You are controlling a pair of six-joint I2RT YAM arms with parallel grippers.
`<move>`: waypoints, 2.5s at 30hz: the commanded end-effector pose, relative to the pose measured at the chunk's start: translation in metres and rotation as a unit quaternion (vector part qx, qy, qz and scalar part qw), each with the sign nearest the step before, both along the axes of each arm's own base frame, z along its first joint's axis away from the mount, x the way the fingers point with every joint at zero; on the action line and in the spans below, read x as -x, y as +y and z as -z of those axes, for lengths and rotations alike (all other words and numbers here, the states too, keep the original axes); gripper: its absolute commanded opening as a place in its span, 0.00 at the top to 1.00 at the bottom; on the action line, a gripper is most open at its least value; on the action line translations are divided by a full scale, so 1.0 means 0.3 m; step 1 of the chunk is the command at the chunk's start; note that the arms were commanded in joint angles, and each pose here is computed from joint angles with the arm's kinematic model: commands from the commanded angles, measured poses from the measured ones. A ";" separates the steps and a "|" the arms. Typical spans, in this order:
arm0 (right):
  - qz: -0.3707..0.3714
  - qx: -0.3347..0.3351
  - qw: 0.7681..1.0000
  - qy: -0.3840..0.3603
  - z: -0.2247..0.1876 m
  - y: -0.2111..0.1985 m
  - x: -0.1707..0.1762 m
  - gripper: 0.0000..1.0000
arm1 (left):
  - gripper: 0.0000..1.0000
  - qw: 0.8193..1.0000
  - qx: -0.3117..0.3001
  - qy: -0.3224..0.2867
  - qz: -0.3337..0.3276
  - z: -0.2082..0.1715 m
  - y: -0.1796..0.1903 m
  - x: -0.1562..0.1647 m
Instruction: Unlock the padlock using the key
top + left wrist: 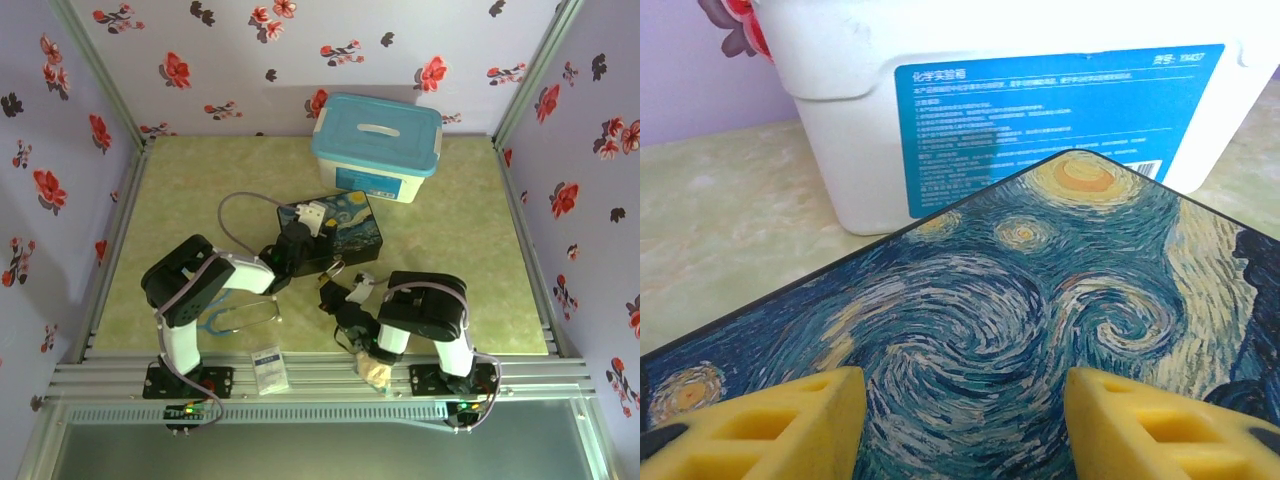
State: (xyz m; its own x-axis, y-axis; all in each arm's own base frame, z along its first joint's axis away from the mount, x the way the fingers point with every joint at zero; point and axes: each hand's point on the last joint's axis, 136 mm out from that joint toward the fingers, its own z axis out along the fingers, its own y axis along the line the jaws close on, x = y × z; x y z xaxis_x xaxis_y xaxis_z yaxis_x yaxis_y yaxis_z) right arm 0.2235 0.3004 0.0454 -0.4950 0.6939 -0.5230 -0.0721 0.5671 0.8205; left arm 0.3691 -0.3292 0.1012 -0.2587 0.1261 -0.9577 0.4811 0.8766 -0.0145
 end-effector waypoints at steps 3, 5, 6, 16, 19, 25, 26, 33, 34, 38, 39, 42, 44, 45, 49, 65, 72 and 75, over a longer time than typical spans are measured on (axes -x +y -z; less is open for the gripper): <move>0.090 0.001 0.996 0.000 0.063 -0.099 0.011 1.00 | 0.46 0.953 -0.232 0.194 0.028 0.556 0.220 0.231; 0.107 -0.008 0.994 0.007 0.093 -0.114 0.013 1.00 | 0.46 0.953 -0.231 0.193 0.031 0.558 0.217 0.234; 0.116 -0.012 0.993 0.008 0.104 -0.121 0.014 1.00 | 0.46 0.953 -0.230 0.193 0.030 0.560 0.219 0.233; 0.154 -0.057 0.986 0.004 0.110 -0.110 0.010 1.00 | 0.51 0.961 -0.211 0.171 0.051 0.560 0.206 0.246; 0.179 -0.058 0.982 -0.015 0.073 -0.130 -0.005 1.00 | 0.51 0.963 -0.209 0.159 0.061 0.565 0.208 0.254; 0.229 -0.114 0.967 -0.018 0.041 -0.206 -0.016 1.00 | 0.51 0.960 -0.228 0.141 0.079 0.588 0.220 0.266; 0.232 -0.121 0.965 -0.018 0.035 -0.202 -0.022 1.00 | 0.51 0.960 -0.228 0.138 0.082 0.591 0.221 0.270; 0.160 -0.029 0.985 -0.062 -0.118 -0.054 -0.075 1.00 | 0.51 0.961 -0.226 0.121 0.100 0.592 0.224 0.292; 0.164 -0.031 0.984 -0.064 -0.131 -0.058 -0.083 1.00 | 0.51 0.962 -0.225 0.118 0.102 0.591 0.224 0.292; 0.204 -0.075 0.975 -0.043 -0.095 -0.136 -0.119 1.00 | 0.51 0.963 -0.219 0.114 0.108 0.589 0.218 0.295; 0.209 -0.081 0.974 -0.041 -0.090 -0.144 -0.119 1.00 | 0.51 0.963 -0.220 0.115 0.108 0.590 0.218 0.295; 0.196 -0.106 0.974 -0.030 -0.094 -0.121 -0.123 1.00 | 0.52 0.963 -0.217 0.115 0.109 0.586 0.220 0.301; 0.174 -0.138 0.975 -0.013 -0.094 -0.077 -0.121 1.00 | 0.52 0.964 -0.216 0.113 0.109 0.582 0.221 0.302; 0.163 -0.148 0.975 -0.005 -0.091 -0.059 -0.117 1.00 | 0.52 0.964 -0.216 0.111 0.110 0.580 0.220 0.300; 0.157 -0.178 0.971 0.020 -0.064 -0.069 -0.094 1.00 | 0.52 0.963 -0.216 0.110 0.115 0.577 0.215 0.303; 0.199 -0.141 0.970 -0.004 -0.106 -0.232 -0.145 1.00 | 0.55 0.963 -0.220 0.101 0.121 0.592 0.225 0.306; 0.190 -0.089 0.978 -0.021 -0.136 -0.283 -0.139 1.00 | 0.55 0.966 -0.209 0.102 0.112 0.582 0.237 0.301; 0.185 -0.067 0.981 -0.004 -0.113 -0.325 -0.124 1.00 | 0.55 0.968 -0.198 0.104 0.109 0.565 0.237 0.294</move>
State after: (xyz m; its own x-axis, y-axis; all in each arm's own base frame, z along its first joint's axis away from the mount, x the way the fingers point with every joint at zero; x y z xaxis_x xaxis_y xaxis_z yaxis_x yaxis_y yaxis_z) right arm 0.2486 0.2529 0.0669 -0.3795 0.8567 -0.3493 0.0805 0.4067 0.9100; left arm 0.3342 -0.3292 0.1234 0.0364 0.0125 -0.9993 0.6245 0.7804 0.0325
